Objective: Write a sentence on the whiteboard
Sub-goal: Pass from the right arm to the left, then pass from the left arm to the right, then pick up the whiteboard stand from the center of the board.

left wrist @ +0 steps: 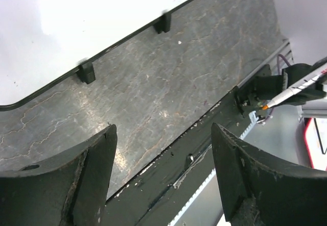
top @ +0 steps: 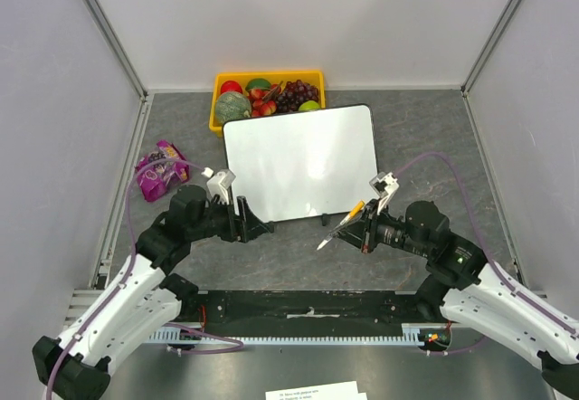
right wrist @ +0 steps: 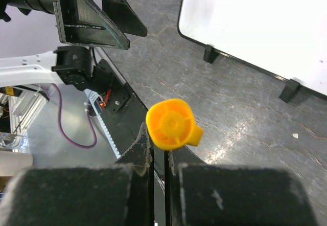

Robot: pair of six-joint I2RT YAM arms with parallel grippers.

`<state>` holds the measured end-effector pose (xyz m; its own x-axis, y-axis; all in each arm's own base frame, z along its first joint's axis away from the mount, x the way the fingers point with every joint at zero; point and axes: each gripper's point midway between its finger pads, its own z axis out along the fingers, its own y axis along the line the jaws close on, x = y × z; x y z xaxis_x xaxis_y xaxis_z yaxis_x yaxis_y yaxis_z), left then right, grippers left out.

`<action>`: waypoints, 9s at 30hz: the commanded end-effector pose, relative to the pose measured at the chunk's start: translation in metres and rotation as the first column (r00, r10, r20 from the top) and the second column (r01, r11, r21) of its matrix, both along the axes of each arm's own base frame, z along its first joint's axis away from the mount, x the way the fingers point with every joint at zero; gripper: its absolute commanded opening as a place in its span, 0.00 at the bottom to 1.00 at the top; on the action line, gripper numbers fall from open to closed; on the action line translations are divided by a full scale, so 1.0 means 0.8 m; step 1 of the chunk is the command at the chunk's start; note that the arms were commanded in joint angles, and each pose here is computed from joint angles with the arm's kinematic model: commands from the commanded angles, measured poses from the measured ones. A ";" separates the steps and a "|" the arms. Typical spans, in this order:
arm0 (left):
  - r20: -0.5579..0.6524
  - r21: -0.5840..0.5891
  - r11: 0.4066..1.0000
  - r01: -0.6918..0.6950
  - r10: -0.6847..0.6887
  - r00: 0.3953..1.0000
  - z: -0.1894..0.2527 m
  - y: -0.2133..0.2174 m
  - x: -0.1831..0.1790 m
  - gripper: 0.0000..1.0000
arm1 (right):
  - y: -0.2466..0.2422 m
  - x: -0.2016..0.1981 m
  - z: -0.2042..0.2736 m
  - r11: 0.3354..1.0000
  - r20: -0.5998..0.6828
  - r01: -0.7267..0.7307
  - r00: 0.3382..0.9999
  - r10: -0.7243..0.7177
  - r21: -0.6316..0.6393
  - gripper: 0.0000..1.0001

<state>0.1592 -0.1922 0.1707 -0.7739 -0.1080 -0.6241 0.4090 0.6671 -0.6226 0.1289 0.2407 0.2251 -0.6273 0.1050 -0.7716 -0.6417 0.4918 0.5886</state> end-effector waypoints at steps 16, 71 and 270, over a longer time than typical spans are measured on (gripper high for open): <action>0.057 0.205 0.921 -0.332 0.327 0.943 -0.033 0.052 0.078 0.88 | 0.054 0.102 0.000 0.996 0.119 -0.089 0.989 0.091 -0.024 0.00; 0.265 -0.053 0.817 0.575 -0.543 0.797 0.057 -0.137 0.001 0.02 | 0.092 0.102 0.045 0.935 0.091 -0.288 0.957 0.275 0.205 0.25; -0.135 0.520 0.819 -0.242 0.359 0.924 -0.196 -0.059 -0.022 0.02 | -0.030 0.104 0.003 0.981 0.150 0.108 0.985 -0.084 -0.160 0.00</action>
